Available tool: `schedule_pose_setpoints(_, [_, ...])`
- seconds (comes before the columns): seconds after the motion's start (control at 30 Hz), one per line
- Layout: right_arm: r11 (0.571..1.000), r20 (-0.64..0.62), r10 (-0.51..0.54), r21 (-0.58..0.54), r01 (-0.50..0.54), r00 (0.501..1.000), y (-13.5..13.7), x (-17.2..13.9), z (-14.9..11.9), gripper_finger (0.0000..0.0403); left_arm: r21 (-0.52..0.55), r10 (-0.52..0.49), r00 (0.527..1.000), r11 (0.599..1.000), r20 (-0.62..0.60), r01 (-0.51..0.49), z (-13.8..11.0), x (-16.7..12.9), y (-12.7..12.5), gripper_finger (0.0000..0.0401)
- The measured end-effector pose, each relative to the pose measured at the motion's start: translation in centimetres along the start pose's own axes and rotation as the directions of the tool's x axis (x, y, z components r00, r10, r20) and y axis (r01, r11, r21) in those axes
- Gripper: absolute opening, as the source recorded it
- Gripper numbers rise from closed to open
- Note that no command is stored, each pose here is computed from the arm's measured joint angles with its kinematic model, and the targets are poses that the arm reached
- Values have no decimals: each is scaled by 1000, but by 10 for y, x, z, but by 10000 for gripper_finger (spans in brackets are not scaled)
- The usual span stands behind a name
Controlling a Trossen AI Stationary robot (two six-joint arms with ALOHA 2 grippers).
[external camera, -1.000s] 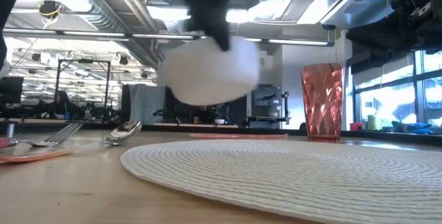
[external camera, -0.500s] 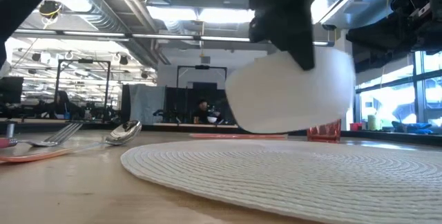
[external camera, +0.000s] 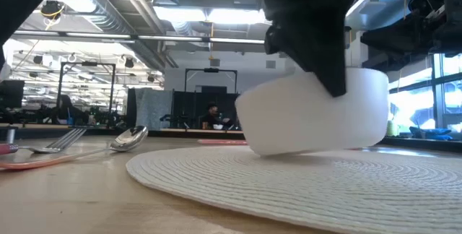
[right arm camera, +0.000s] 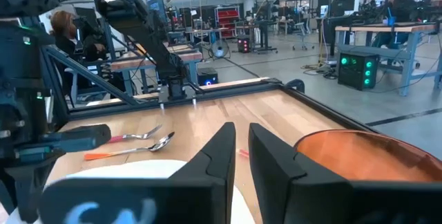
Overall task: Pick & Place Utensil
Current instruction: Put the white bowl on the white mat, then put the orange cup on the white mat to the top right of the white bowl
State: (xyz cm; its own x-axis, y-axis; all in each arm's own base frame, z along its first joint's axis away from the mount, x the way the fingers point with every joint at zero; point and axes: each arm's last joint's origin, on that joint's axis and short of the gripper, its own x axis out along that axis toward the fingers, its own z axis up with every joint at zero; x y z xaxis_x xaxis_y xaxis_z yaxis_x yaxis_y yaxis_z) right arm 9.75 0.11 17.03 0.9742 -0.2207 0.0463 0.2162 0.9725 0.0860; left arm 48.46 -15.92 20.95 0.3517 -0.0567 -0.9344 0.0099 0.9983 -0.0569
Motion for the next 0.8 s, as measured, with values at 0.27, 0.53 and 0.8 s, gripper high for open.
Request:
schedule_pose_setpoints(0.27, [1000, 2, -9, 2, 9, 1000, 0, 0, 0, 44, -20, -42, 999, 999, 1, 42, 2, 12, 2, 10])
schedule_pose_setpoints(0.53, [1000, -4, 19, 9, -19, 1000, 1, 0, 0, 44, 4, -93, 995, 996, 20, 93, 5, 14, 1, 84])
schedule_pose_setpoints(0.8, [996, -6, 37, 85, -36, 999, 1, 0, 0, 44, 58, -179, 984, 982, -12, 180, 5, -24, 7, 146])
